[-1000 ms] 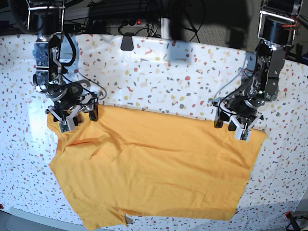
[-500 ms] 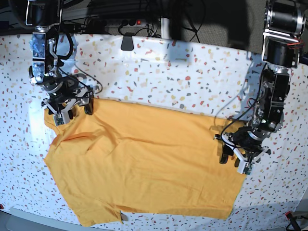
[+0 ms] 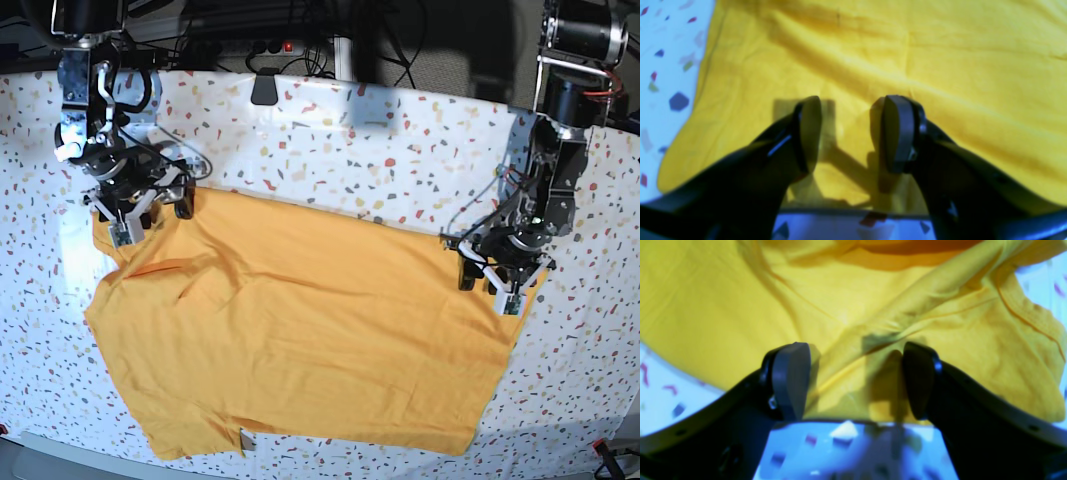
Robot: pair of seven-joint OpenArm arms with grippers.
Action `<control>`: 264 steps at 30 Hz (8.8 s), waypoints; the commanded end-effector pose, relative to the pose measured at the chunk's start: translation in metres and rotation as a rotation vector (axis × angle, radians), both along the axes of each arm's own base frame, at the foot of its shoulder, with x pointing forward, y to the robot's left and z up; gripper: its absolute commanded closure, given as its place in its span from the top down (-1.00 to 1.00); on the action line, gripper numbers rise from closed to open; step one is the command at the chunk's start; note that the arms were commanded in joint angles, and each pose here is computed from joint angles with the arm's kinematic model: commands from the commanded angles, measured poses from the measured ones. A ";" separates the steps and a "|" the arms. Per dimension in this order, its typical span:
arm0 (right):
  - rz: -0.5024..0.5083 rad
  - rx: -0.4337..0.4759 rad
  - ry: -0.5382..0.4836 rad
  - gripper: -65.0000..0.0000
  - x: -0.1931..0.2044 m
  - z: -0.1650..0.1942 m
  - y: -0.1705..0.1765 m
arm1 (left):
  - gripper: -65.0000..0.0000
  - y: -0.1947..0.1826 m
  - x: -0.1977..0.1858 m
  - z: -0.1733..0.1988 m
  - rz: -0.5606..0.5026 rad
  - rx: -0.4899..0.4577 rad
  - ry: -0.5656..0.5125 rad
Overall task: Fold the T-shirt properly
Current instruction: 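Drag the shirt back toward the robot with both grippers, then open both grippers and release the shirt's collar edge, then move both grippers to the hem corners of the shirt, then grasp the hem corners with both grippers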
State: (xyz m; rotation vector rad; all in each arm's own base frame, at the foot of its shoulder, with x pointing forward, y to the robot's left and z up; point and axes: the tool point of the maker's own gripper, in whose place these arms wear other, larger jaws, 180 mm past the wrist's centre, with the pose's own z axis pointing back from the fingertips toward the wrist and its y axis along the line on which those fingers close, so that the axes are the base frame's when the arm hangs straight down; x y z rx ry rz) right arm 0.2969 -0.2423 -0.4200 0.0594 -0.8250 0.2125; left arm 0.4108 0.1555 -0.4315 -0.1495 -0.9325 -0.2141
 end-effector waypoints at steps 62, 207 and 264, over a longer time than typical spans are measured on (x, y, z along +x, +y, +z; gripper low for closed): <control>0.004 -0.115 0.181 0.32 -0.084 -0.028 -0.074 | -0.11 -0.032 -0.154 -0.014 -0.075 0.090 0.260; 0.110 0.130 -0.333 0.32 0.037 0.219 -0.018 | -0.11 0.000 0.114 0.060 0.075 -0.341 -0.003; -0.047 0.067 -0.272 0.32 0.062 0.187 -0.049 | -1.00 0.018 0.111 0.047 0.190 -0.233 -0.119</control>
